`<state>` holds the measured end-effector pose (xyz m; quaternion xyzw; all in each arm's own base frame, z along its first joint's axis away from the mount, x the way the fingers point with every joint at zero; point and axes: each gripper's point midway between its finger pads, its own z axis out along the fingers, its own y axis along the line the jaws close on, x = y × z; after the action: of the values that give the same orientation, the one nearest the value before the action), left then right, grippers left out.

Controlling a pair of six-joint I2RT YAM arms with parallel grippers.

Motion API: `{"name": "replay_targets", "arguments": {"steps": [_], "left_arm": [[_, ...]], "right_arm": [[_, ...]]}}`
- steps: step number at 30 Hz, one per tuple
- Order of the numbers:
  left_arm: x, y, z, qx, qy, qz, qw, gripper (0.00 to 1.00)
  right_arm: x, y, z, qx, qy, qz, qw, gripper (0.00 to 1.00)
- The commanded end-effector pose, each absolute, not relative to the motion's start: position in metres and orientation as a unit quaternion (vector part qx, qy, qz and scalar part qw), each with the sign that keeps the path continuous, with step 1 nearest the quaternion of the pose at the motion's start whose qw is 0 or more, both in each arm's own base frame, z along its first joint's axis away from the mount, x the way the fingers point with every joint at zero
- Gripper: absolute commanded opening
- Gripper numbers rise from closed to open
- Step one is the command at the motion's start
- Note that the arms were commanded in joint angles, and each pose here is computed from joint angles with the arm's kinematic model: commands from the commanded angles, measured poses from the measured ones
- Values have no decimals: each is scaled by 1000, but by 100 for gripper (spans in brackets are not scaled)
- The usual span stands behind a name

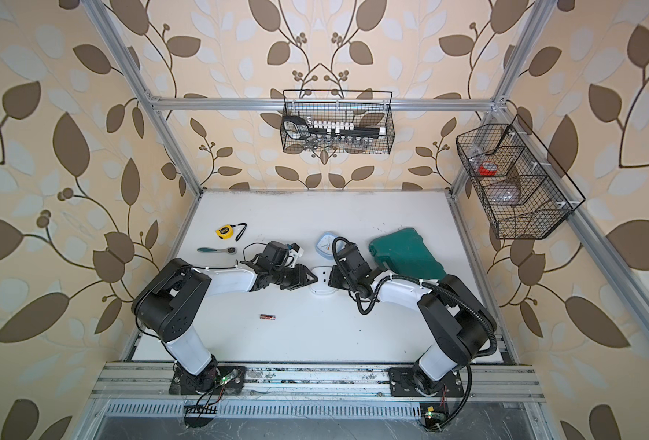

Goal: Insert the battery into the alarm
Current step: Remove the cover from the alarm.

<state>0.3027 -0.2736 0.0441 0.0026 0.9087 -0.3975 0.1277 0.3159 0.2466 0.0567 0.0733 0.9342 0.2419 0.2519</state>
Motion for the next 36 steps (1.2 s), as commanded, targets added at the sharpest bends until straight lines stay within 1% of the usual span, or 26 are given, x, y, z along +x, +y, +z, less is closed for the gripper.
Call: {"name": "replay_targets", "arguments": {"steps": [1,8,14,16,22,25,28,36], "left_arm": [[293,-268,24,-2,925,-365,104,39],[294,-266,23,-3,927,-360,106,39],[294,-265,23,-4,927,-359,106,39],[294,-265,23,-5,927,-359,106,39],[295,-264,23,-5,928,-358,107,39],[294,-264,22,-5,928,-357,106,39],[295,-264,23,-5,928,-357,106,39],[295,-264,23,-5,927,-358,107,39]], "right_arm": [[312,265,71,54,922,286,257,4],[312,263,73,57,920,285,262,1],[312,259,72,63,921,279,266,1],[313,257,73,66,921,275,269,3],[314,251,78,73,918,269,284,7],[314,249,78,76,918,263,285,18],[314,246,75,83,920,257,285,24],[315,242,71,86,923,246,282,26]]}}
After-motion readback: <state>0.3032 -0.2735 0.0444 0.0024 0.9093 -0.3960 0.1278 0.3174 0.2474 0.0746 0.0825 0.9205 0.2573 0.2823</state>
